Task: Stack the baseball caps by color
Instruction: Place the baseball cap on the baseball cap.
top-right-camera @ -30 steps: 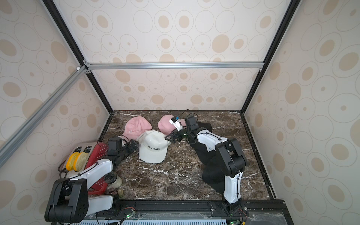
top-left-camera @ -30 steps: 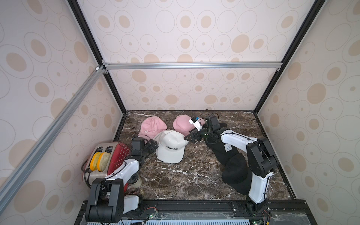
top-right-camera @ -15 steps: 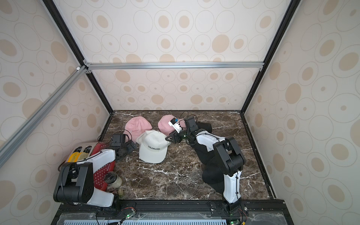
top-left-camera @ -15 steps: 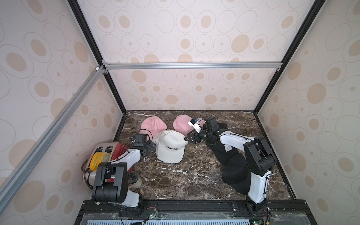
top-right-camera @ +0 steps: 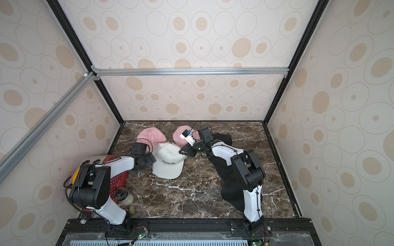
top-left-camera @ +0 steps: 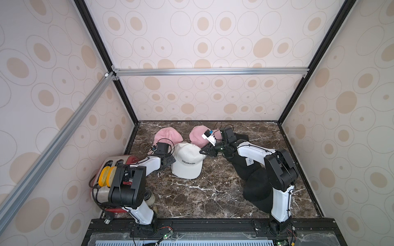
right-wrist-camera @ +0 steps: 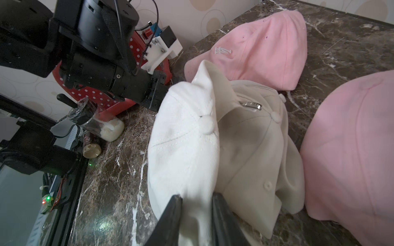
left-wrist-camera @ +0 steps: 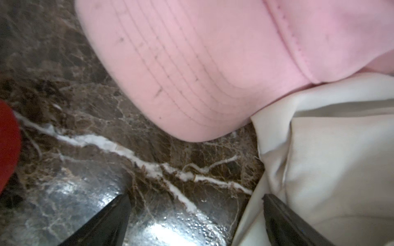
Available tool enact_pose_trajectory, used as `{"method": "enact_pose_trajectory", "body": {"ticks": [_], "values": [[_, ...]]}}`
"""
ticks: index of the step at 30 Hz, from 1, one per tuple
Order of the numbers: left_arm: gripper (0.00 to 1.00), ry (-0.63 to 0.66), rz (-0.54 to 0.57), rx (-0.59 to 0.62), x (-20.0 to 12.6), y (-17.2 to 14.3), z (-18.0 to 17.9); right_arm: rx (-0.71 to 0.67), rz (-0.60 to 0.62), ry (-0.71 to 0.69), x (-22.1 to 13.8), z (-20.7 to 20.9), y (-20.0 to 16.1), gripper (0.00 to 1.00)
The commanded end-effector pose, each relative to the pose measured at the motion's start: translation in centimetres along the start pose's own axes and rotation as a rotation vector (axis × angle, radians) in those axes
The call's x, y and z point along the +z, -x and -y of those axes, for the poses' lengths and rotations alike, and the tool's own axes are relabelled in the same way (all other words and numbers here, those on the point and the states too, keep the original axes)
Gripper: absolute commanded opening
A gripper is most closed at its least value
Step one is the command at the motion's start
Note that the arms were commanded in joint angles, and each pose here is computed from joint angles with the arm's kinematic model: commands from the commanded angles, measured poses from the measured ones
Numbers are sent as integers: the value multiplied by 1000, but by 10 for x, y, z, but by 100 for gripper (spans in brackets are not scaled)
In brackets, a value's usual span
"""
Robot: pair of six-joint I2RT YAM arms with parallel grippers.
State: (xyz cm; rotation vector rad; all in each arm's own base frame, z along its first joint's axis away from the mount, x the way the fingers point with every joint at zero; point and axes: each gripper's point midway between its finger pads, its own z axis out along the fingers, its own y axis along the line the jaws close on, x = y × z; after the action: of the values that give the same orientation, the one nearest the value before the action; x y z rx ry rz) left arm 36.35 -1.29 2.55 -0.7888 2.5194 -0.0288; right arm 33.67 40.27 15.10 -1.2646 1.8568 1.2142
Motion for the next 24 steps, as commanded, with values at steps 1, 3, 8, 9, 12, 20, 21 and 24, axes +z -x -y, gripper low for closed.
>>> {"method": "enact_pose_trajectory", "body": {"ticks": [1, 3, 8, 9, 12, 20, 21, 24], "values": [[98, 3, -55, 58, 3, -9, 1, -5, -1, 53, 6, -8, 10, 11], [98, 3, -59, 60, 4, -10, 1, -15, -10, 59, 10, -10, 13, 6], [98, 1, -58, 66, 1, -10, 0, -1, -58, 3, 24, 2, 11, 2], [98, -1, -56, 68, 0, -9, 1, 10, -72, -12, 26, 7, 7, 2], [99, -5, -38, 74, -7, -5, 1, 41, -105, -42, 33, 18, -7, 0], [97, -75, -84, 95, 1, -17, 13, 99, -131, -78, 36, 27, -21, 0], [97, -93, -94, 99, 1, -19, 16, 106, -131, -74, 35, 25, -21, 0], [96, -150, -110, 114, 1, -28, 28, 120, -126, -73, 29, 17, -24, 0]]}}
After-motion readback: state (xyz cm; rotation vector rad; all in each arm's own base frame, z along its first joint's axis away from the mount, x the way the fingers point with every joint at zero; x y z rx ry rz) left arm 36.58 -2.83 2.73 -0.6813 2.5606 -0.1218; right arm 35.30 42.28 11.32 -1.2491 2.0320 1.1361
